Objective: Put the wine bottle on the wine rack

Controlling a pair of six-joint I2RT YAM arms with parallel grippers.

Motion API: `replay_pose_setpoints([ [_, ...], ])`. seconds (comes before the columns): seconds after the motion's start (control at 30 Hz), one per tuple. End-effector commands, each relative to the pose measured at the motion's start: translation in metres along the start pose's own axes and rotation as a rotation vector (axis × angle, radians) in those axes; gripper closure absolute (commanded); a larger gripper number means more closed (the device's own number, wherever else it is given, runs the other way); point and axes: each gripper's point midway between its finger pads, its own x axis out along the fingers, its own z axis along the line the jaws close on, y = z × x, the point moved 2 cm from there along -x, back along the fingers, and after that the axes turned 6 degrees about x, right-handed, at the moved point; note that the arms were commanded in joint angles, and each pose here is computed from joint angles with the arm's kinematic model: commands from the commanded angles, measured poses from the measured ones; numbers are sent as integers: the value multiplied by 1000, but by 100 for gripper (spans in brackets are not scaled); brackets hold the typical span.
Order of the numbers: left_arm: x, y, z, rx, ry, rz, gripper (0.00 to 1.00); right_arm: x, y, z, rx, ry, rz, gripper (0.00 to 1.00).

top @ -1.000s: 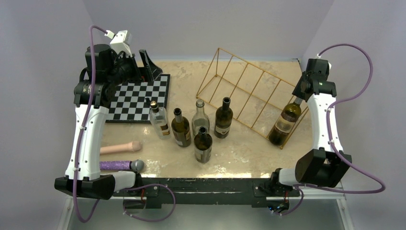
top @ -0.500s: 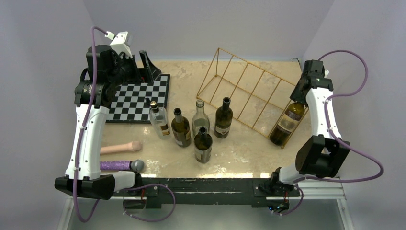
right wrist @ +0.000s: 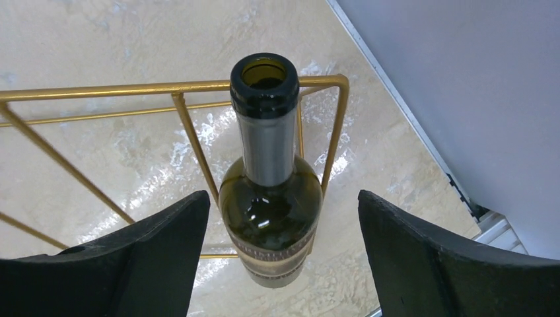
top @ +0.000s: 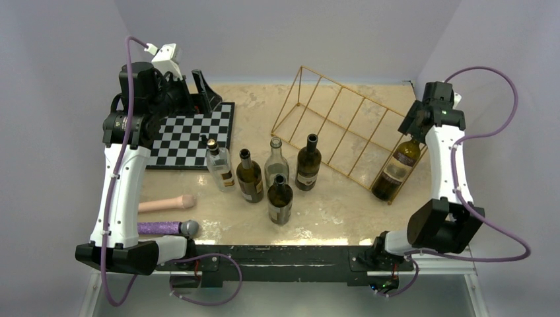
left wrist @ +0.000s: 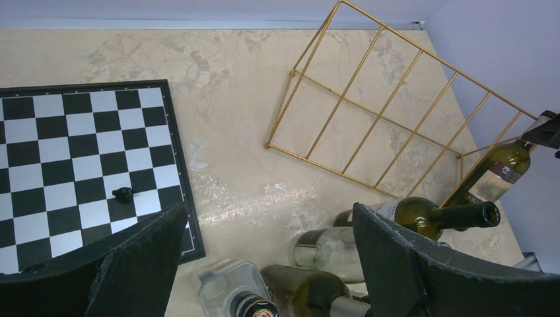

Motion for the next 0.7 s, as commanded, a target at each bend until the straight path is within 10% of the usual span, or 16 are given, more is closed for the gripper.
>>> replay_pose_setpoints([
  [0.0,-5,-8,-3,17,13,-34,2,-43,-28,-9,63,-38,-134,13],
  [0.2,-7,-25,-25,30,140,-61,2,-103,-48,-1,55,-222,-221,11],
  [0.47,-7,-26,-57,46,317,-49,2,-227,-21,81,-162,-1066,-269,10],
  [0.67,-12,-27,-65,51,337,-58,2,-281,7,109,-385,-1286,-226,8],
])
